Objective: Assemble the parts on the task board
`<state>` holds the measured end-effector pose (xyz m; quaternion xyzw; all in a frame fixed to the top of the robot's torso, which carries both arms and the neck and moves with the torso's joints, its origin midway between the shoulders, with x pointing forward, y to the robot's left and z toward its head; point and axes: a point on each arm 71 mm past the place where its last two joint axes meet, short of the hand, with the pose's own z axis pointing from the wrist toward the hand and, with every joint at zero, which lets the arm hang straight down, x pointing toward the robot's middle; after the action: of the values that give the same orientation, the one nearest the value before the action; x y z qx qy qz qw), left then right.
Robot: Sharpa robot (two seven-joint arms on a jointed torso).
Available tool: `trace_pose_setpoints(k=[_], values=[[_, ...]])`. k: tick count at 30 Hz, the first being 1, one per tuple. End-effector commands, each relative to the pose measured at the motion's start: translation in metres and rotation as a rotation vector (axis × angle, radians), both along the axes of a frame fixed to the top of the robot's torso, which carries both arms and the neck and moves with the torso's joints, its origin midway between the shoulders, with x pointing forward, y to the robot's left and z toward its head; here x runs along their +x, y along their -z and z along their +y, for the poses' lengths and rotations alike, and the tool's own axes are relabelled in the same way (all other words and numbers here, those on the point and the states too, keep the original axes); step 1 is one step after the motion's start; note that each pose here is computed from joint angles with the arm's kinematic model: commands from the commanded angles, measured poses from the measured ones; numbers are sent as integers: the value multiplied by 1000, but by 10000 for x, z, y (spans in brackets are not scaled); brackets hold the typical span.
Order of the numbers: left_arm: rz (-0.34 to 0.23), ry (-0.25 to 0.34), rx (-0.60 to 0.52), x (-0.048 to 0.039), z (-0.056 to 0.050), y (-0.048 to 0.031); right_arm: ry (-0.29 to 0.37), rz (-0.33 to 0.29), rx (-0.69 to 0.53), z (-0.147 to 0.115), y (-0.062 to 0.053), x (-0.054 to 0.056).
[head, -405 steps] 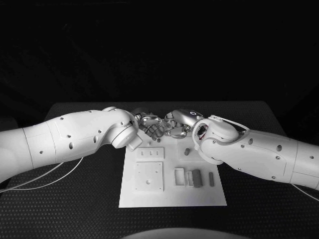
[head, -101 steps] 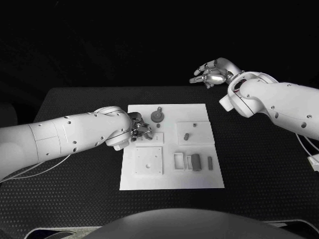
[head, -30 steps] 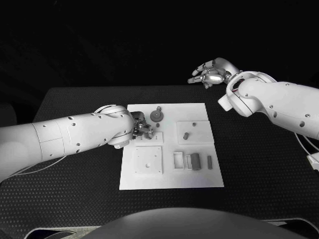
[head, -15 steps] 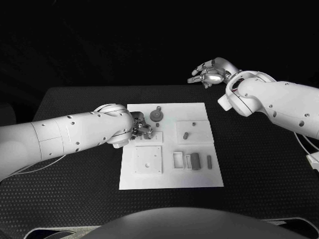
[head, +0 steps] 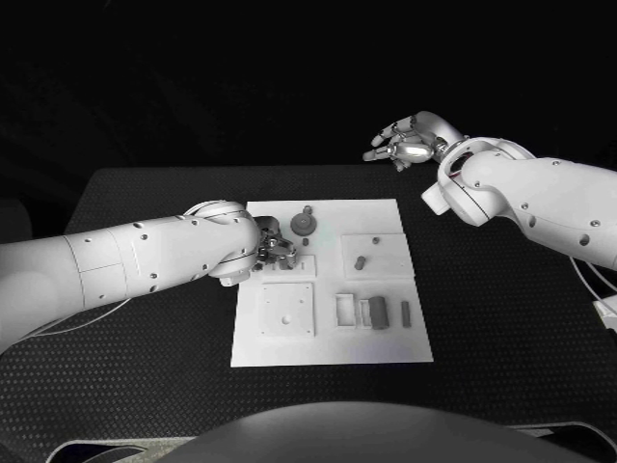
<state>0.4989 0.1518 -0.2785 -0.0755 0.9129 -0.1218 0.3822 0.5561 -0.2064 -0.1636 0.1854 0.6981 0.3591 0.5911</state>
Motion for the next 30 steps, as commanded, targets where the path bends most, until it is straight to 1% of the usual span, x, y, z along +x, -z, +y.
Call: trace_pose_setpoints(k=[1, 5, 18, 30], values=[[61, 35, -2, -72, -74, 73, -17, 6, 0, 16, 4, -5], [66, 38, 2, -69, -75, 77, -17, 7, 0, 13, 4, -7], [57, 36, -4, -60, -85, 73, -16, 8, 0, 9, 9, -7], [46, 22, -6, -41, -51, 69, -15, 11, 2, 6, 24, -9]])
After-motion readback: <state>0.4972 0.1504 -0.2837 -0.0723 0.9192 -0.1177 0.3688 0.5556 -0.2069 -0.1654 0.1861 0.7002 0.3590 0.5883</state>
